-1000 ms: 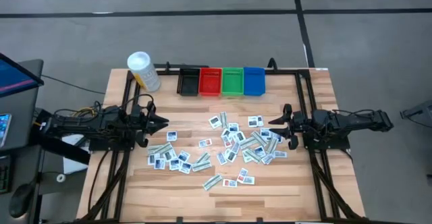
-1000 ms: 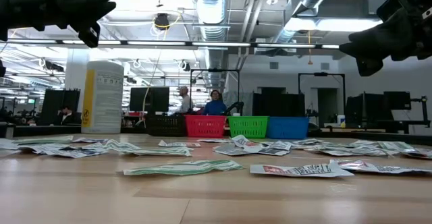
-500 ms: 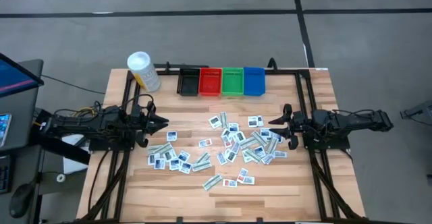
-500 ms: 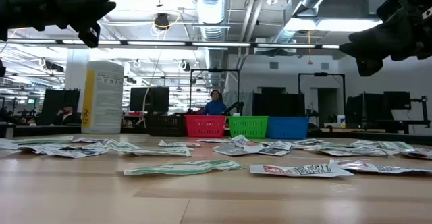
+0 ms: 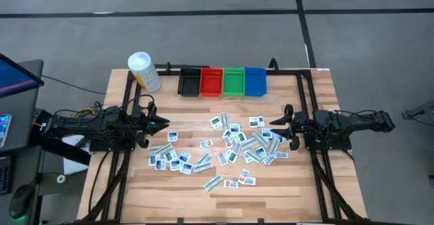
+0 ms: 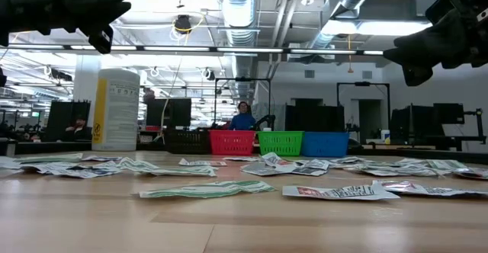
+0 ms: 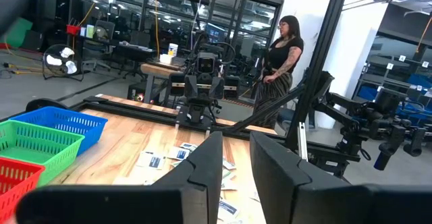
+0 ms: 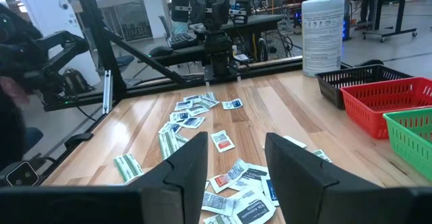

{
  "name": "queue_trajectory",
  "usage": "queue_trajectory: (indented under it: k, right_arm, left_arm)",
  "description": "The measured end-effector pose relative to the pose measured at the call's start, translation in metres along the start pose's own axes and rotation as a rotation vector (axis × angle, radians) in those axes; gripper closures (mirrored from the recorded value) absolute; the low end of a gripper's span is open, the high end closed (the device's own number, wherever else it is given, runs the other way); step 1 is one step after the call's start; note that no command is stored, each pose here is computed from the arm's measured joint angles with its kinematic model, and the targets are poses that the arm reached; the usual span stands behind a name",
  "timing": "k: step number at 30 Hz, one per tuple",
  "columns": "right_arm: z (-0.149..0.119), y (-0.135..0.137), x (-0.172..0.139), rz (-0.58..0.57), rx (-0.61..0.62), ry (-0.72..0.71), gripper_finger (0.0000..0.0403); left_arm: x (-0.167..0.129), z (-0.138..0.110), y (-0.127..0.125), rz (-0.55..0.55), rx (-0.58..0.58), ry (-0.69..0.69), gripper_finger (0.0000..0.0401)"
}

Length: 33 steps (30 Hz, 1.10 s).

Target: Pick & Place First Aid Supplies

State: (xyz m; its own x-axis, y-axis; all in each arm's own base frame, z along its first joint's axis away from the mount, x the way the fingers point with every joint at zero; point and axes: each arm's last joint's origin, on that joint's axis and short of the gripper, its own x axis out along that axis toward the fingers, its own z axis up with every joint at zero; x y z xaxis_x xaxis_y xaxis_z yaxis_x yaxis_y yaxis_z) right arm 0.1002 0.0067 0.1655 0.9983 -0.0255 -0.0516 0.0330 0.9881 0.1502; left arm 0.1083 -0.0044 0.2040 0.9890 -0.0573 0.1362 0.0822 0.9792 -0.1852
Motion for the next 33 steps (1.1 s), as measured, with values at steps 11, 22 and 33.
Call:
queue_trajectory:
  k: [11,22,33]
  right_arm:
    - [0.0,0.0,0.0,0.0,0.0,0.0,0.0259]
    - [0.0,0.0,0.0,0.0,0.0,0.0,0.0259]
    - [0.0,0.0,0.0,0.0,0.0,0.0,0.0259]
  left_arm:
    - [0.0,0.002,0.0,-0.005,-0.001,-0.024,0.0325]
    - [-0.002,0.016,0.001,0.092,-0.269,-0.202,0.0325]
    - [-0.004,0.023,0.006,0.289,-0.188,-0.321,0.0325]
